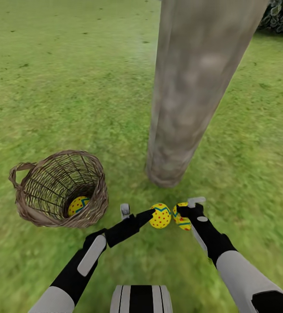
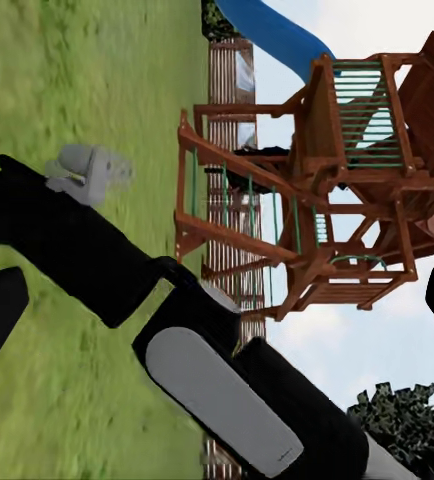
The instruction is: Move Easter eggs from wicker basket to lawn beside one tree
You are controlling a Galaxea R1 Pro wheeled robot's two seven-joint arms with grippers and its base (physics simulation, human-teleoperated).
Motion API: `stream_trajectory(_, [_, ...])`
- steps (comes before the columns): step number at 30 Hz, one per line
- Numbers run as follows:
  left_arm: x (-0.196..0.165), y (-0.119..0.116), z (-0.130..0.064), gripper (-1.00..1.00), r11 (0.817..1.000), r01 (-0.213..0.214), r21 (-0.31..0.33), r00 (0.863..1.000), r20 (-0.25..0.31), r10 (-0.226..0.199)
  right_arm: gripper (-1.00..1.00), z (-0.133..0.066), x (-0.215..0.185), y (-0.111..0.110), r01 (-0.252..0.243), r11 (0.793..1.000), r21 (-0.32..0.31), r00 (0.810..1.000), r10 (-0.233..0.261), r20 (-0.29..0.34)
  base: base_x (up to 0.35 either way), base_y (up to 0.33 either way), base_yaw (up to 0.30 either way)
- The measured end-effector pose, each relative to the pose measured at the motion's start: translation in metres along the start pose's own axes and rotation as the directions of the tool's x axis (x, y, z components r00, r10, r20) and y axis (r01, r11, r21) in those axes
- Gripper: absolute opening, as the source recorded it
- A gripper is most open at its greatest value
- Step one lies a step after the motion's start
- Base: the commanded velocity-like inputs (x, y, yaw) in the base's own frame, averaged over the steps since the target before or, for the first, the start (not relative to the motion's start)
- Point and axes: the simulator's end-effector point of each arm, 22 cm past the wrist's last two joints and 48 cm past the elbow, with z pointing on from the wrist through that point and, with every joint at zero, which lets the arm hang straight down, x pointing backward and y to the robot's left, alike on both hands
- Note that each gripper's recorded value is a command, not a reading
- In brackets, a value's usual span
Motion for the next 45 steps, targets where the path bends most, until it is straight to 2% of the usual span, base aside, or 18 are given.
stream_trajectory(2, [0.0,-0.001,0.0,1.0,1.0,0.001,-0.003,1.0,0.0,-0.001,1.0,-0.009,-0.046,-0.003,-0.003,1.0,0.003,0.998,0.003,0.061,0.0,0.0,0.0])
stream_trajectory(4, [-0.001,-0.004,0.0,1.0,1.0,-0.006,-0.004,1.0,0.0,0.006,1.0,-0.017,-0.065,-0.006,-0.004,1.0,0.007,0.998,0.003,0.059,0.0,0.0,0.0])
stream_trajectory(6, [-0.005,-0.002,0.001,1.0,0.999,-0.016,-0.032,1.0,0.001,0.016,1.0,-0.024,-0.072,-0.007,-0.002,1.0,0.007,1.0,0.002,0.024,-0.017,0.0,0.0])
stream_trajectory(8, [-0.01,0.0,0.003,1.0,0.997,-0.027,-0.071,1.0,0.001,0.028,1.0,-0.036,-0.078,-0.01,0.005,1.0,0.009,0.999,-0.004,-0.051,-0.241,0.0,0.0])
stream_trajectory(13, [-0.015,-0.013,0.005,1.0,0.997,-0.049,-0.063,0.999,-0.002,0.049,1.0,-0.061,-0.08,-0.014,0.022,1.0,0.012,0.983,-0.019,-0.185,-0.322,0.0,0.0])
stream_trajectory(19, [-0.018,-0.027,0.006,1.0,0.996,-0.071,-0.05,0.997,-0.001,0.071,1.0,-0.072,-0.092,-0.016,0.022,1.0,0.013,0.984,-0.02,-0.175,-0.247,0.0,0.0])
stream_trajectory(21, [-0.023,-0.038,0.005,1.0,0.995,-0.093,-0.034,0.996,0.002,0.093,1.0,-0.078,-0.101,-0.015,0.023,1.0,0.011,0.986,-0.021,-0.163,-0.009,0.0,0.0])
stream_trajectory(25, [-0.026,-0.065,0.007,1.0,0.992,-0.125,0.004,0.992,-0.011,0.125,1.0,-0.089,-0.095,-0.018,0.028,1.0,0.012,0.975,-0.025,-0.223,-0.001,0.0,0.0])
stream_trajectory(30, [-0.034,-0.098,0.007,1.0,0.985,-0.166,0.055,0.986,-0.002,0.167,1.0,-0.097,-0.102,-0.018,0.03,0.999,0.011,0.975,-0.027,-0.219,0.0,0.0,0.0])
stream_trajectory(33, [-0.025,-0.11,0.007,1.0,0.989,-0.123,0.087,0.991,-0.042,0.127,1.0,-0.101,-0.106,-0.009,0.014,0.999,-0.038,0.977,-0.022,-0.21,0.0,0.0,0.0])
stream_trajectory(35, [-0.023,-0.117,0.007,1.0,0.989,-0.113,0.099,0.992,-0.053,0.119,1.0,-0.104,-0.109,-0.004,0.004,0.997,-0.083,0.979,-0.021,-0.204,0.0,0.0,0.0])
stream_trajectory(37, [-0.022,-0.127,0.007,1.0,0.986,-0.12,0.116,0.99,-0.058,0.127,1.0,-0.111,-0.113,0.017,-0.02,0.981,-0.191,0.98,-0.019,-0.199,0.0,0.0,0.0])
stream_trajectory(39, [-0.021,-0.149,0.006,1.0,0.977,-0.139,0.164,0.986,-0.066,0.151,1.0,-0.118,-0.117,0.026,-0.032,0.963,-0.267,0.981,-0.021,-0.193,0.0,0.0,0.0])
stream_trajectory(41, [-0.018,-0.165,0.005,1.0,0.97,-0.146,0.196,0.983,-0.079,0.164,1.0,-0.124,-0.121,0.03,-0.037,0.949,-0.312,0.983,-0.022,-0.184,0.0,0.0,0.0])
stream_trajectory(45, [-0.019,-0.187,0.004,1.0,0.96,-0.135,0.245,0.985,-0.071,0.157,1.0,-0.135,-0.13,0.034,-0.039,0.933,-0.359,0.986,-0.023,-0.167,0.0,0.0,0.0])
